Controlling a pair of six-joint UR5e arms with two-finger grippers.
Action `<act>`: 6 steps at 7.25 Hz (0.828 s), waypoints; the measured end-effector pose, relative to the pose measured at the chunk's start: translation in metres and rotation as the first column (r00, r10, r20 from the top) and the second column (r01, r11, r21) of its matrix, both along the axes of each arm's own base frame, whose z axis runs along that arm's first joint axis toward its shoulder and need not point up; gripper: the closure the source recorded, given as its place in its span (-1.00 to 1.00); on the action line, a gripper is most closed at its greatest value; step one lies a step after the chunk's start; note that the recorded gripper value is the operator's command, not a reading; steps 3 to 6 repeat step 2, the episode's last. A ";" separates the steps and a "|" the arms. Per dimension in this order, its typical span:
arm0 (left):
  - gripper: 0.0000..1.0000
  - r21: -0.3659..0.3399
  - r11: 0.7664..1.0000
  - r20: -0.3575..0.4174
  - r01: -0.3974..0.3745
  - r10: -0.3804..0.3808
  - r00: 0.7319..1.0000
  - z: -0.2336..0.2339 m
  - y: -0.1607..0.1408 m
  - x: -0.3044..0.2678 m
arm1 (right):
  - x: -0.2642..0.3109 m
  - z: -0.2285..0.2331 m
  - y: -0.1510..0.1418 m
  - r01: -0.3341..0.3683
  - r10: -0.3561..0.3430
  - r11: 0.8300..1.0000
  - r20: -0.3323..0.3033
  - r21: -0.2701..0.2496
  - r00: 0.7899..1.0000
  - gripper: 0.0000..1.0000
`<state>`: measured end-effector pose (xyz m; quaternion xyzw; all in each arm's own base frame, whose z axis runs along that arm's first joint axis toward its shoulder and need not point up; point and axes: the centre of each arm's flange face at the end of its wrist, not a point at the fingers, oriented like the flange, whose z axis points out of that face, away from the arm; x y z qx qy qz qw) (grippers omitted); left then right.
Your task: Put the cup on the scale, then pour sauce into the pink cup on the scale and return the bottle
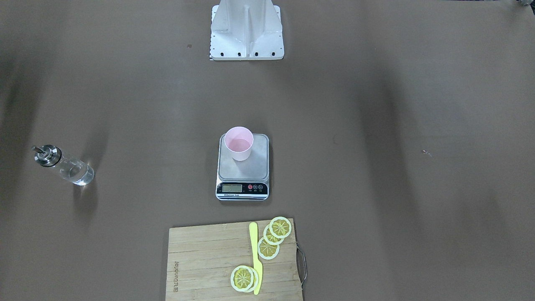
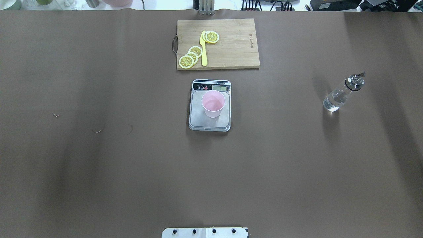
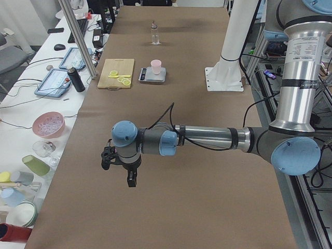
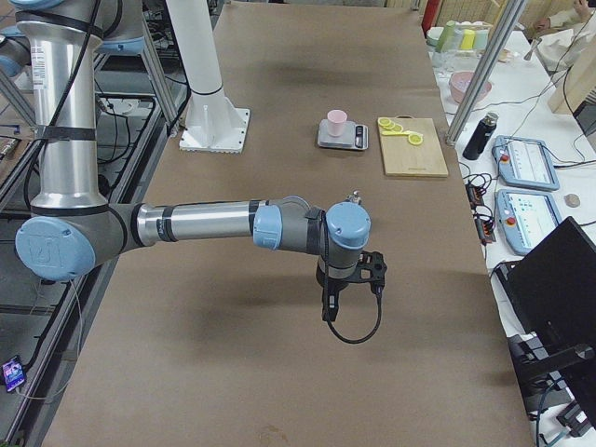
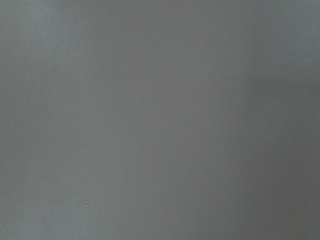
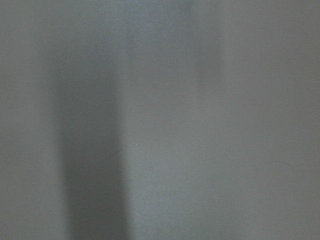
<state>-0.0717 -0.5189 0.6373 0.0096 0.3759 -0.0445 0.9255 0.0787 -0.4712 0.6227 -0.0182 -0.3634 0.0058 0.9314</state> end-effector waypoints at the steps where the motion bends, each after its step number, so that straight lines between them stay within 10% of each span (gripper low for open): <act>1: -0.97 -0.002 1.000 0.000 0.000 0.000 1.000 0.001 0.000 0.000 | 0.001 0.000 0.000 -0.002 0.002 1.000 0.000 0.001 1.000 -1.00; 6: -0.97 -0.003 1.000 0.000 0.000 0.000 1.000 0.002 0.000 0.000 | 0.002 -0.001 0.000 -0.004 0.004 1.000 0.000 0.002 1.000 -1.00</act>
